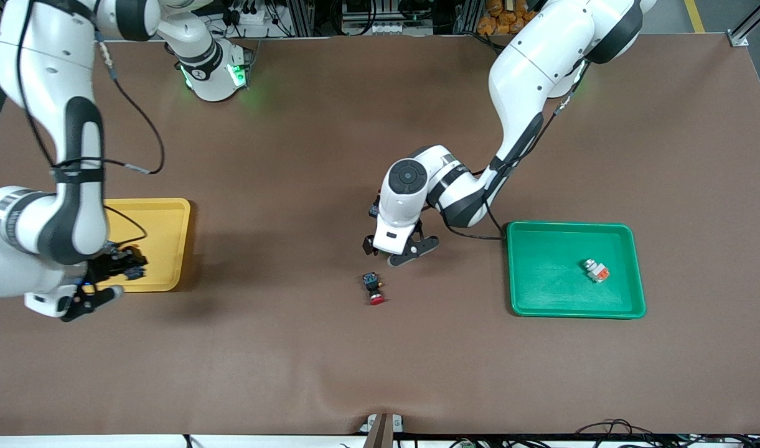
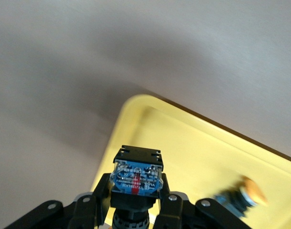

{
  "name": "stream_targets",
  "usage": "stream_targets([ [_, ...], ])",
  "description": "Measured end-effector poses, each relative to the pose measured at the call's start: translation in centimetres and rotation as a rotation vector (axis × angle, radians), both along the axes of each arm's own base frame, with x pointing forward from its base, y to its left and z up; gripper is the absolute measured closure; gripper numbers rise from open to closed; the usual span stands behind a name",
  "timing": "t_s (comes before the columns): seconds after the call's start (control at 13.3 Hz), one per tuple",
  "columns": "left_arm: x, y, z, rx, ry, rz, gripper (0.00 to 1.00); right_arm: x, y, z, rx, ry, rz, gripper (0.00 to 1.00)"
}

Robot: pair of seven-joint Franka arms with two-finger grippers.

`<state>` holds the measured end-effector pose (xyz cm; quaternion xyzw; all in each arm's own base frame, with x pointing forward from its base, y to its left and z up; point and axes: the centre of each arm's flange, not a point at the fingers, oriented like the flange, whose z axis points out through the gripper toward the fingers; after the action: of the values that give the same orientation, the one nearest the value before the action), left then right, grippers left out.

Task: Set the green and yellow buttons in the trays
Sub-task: 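Place the yellow button in the yellow tray while the left gripper grasps a green button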

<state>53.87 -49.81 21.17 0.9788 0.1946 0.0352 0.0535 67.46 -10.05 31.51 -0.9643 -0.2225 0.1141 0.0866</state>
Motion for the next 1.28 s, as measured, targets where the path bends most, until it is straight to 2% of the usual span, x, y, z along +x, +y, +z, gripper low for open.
stream_targets([
  [0.08,0.0,0.1,-0.1,0.007,-0.005,-0.037,0.00,-0.3,-1.9,0.0,0.011,-0.004,0.012,0.57],
  [0.15,0.0,0.1,-0.3,0.013,-0.007,-0.072,0.00,-0.6,-3.3,0.0,0.021,-0.006,0.024,0.51],
  [0.38,-0.5,-0.1,-1.8,0.031,0.003,-0.175,0.00,-0.8,-4.0,0.3,0.037,-0.003,0.044,0.21],
  [0.53,-0.9,-0.3,-2.5,0.038,0.008,-0.221,0.00,-0.3,-2.8,1.7,0.036,-0.026,0.056,0.01],
  [0.75,-1.0,-0.4,-2.6,0.044,0.004,-0.293,0.04,-0.3,-0.7,6.3,0.027,-0.046,0.035,0.00],
  [0.83,-1.0,-0.4,-2.7,0.046,0.004,-0.311,0.11,-0.6,0.1,8.4,0.015,-0.054,0.030,0.00],
  [1.13,-1.2,-0.3,-3.3,0.051,0.011,-0.336,0.56,-2.2,4.2,16.6,-0.034,-0.105,0.021,0.00],
  [1.28,-1.1,-0.2,-3.3,0.060,0.018,-0.336,0.59,-3.4,6.5,20.1,-0.067,-0.114,-0.003,0.00],
])
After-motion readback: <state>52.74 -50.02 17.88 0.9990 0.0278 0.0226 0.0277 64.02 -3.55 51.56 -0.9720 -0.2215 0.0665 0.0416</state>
